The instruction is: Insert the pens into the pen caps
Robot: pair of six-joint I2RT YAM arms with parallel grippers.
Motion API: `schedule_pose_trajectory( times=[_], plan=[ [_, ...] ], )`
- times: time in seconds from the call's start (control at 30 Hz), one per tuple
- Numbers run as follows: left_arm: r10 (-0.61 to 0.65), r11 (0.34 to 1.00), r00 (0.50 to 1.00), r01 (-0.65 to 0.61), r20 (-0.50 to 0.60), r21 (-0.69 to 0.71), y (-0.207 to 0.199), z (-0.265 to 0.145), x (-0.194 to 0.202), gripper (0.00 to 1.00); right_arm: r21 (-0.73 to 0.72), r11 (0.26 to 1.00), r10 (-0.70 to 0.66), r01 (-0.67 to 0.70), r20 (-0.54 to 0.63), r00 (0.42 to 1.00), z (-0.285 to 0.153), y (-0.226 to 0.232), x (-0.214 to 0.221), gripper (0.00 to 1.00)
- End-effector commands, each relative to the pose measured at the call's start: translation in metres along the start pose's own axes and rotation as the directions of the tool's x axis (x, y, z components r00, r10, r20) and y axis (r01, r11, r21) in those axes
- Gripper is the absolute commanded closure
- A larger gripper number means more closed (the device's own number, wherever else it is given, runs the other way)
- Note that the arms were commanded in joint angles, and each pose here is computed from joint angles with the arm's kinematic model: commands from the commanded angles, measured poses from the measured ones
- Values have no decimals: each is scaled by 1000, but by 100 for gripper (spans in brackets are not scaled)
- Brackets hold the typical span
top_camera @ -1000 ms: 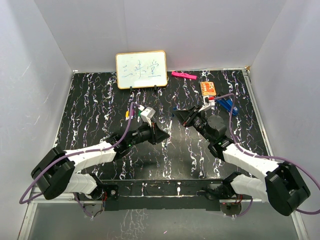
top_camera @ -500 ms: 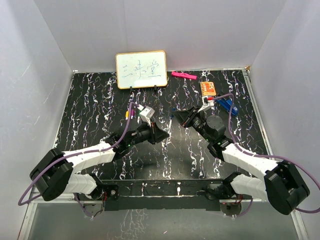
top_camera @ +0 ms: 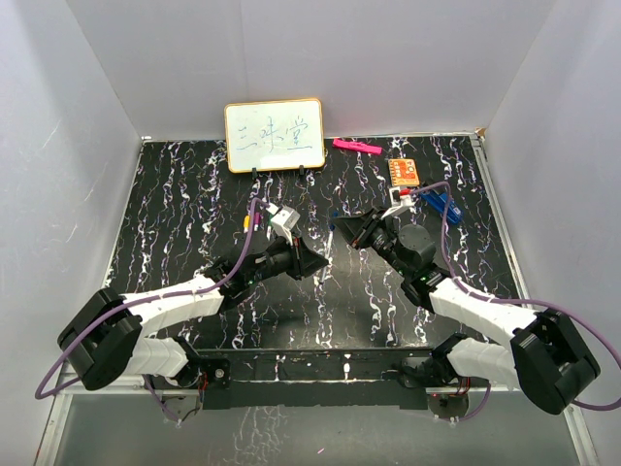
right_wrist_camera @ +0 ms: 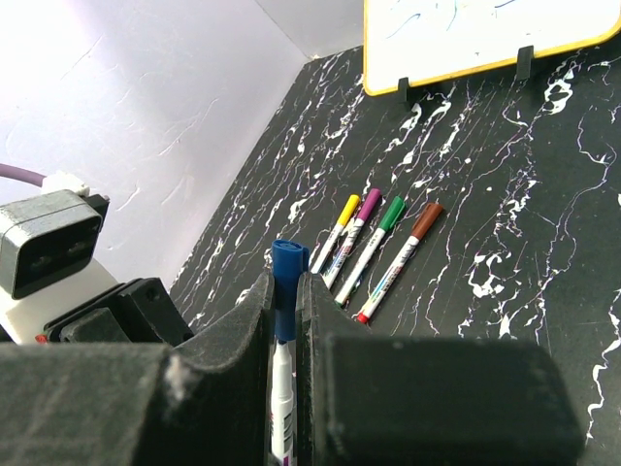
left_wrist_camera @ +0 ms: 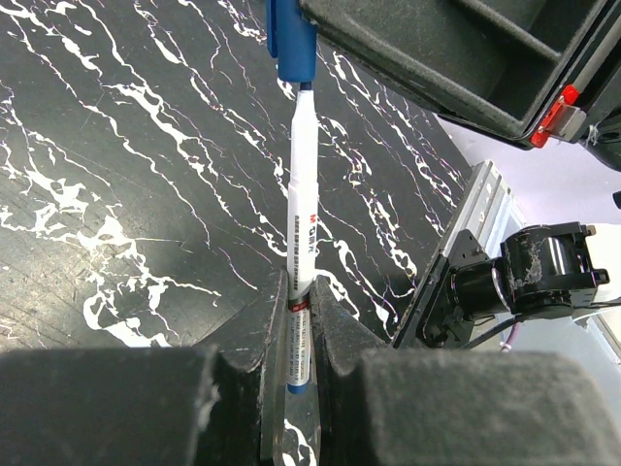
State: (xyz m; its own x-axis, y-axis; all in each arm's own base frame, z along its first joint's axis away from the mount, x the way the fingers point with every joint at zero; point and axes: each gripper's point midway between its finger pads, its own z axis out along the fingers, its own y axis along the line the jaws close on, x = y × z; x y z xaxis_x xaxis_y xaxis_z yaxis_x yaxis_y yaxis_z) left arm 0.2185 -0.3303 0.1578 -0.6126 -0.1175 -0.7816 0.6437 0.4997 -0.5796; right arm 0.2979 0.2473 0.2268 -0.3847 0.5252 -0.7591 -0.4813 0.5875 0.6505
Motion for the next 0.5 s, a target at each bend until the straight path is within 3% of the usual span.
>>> schedule_pose_trajectory(
  times=[0.0, 0.47],
  plan=[
    [30, 999, 998, -32, 60, 36, -14, 0, -20, 100, -31, 1000, -3, 4, 37, 999, 1, 8, -7, 100],
    [39, 999, 995, -39, 94, -4, -8, -1, -29, 100, -36, 999, 5, -6, -35, 999, 1, 11, 11, 100]
  ],
)
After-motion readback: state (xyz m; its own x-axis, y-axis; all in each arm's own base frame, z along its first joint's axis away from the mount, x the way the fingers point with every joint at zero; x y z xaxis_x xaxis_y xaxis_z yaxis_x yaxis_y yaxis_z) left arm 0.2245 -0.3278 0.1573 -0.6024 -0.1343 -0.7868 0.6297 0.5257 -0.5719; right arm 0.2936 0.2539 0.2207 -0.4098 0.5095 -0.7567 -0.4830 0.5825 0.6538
